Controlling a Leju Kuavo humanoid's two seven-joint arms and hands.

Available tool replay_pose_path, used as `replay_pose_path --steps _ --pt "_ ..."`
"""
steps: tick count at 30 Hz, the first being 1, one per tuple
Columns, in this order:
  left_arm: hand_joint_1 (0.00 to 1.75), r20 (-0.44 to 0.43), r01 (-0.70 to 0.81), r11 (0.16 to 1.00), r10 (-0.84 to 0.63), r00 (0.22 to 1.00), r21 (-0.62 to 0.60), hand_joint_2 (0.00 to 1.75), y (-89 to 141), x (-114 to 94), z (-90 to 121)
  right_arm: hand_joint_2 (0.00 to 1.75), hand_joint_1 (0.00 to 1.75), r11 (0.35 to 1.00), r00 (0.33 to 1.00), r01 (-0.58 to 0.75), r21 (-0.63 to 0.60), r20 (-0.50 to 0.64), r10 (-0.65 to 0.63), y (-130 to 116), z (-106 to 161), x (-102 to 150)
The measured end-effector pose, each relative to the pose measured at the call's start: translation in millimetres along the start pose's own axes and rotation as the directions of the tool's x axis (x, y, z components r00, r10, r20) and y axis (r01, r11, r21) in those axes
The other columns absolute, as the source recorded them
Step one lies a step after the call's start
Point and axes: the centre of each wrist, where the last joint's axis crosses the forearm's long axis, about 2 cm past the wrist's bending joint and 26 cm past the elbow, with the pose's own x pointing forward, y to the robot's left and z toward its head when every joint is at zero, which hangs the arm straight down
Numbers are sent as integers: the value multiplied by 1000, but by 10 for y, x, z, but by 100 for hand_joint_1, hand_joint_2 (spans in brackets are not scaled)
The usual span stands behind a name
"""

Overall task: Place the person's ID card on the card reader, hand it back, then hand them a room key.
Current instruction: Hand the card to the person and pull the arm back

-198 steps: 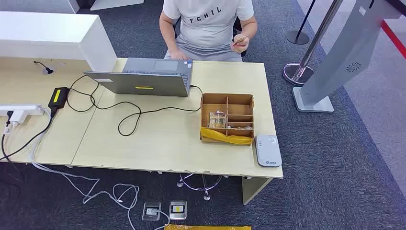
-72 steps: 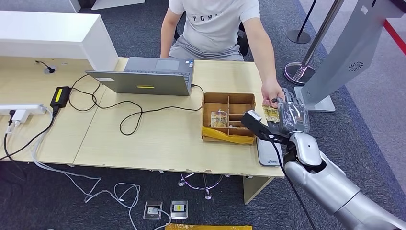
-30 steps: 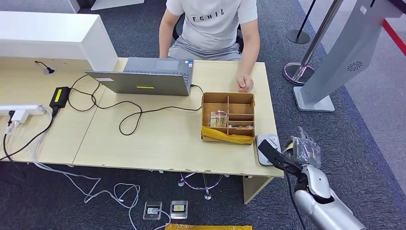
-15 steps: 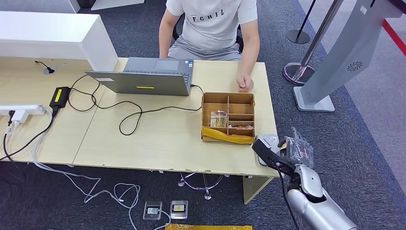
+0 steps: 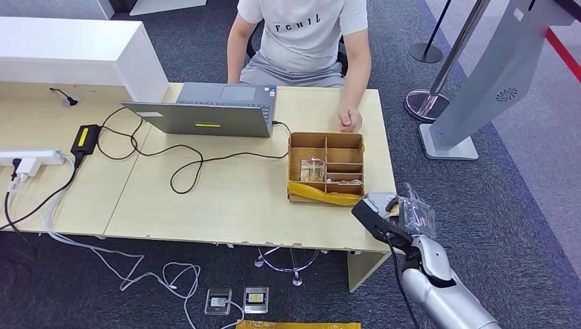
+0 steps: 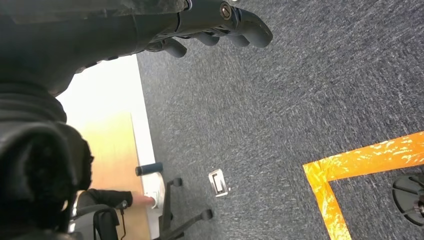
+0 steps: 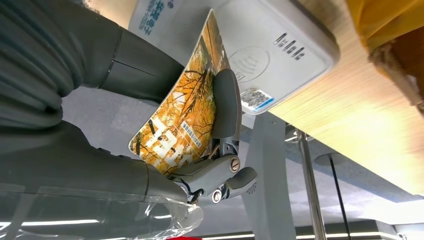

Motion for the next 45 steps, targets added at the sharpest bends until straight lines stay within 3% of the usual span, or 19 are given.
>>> replay_pose_path --steps 8,12,20,25,32,39,45 --pt "0 -3 -17 1000 17 1000 3 0 -17 11 5 175 175 1000 1000 29 -3 13 -29 21 -67 88" --pt "0 -5 -18 1000 18 1000 3 0 -17 9 5 175 175 1000 1000 -12 -23 -18 11 -82 -135 131" --pt "0 -1 -2 1000 2 1000 3 0 -18 7 5 175 175 990 995 -84 -111 -68 77 -585 -295 218" --pt "0 8 21 1000 -21 1000 -2 0 -24 -1 5 175 175 968 988 -133 -212 -100 113 -1172 -350 255" --pt "0 18 35 999 -35 999 -1 0 -25 1 6 175 175 940 992 -124 -317 -15 126 -1638 -254 441" --pt "0 41 36 999 -36 999 -1 0 -35 26 10 175 175 946 984 -55 -320 142 105 -1583 -213 763" --pt "0 35 36 999 -36 999 -2 0 -38 27 11 175 175 957 977 -37 -289 190 95 -1453 -206 899"
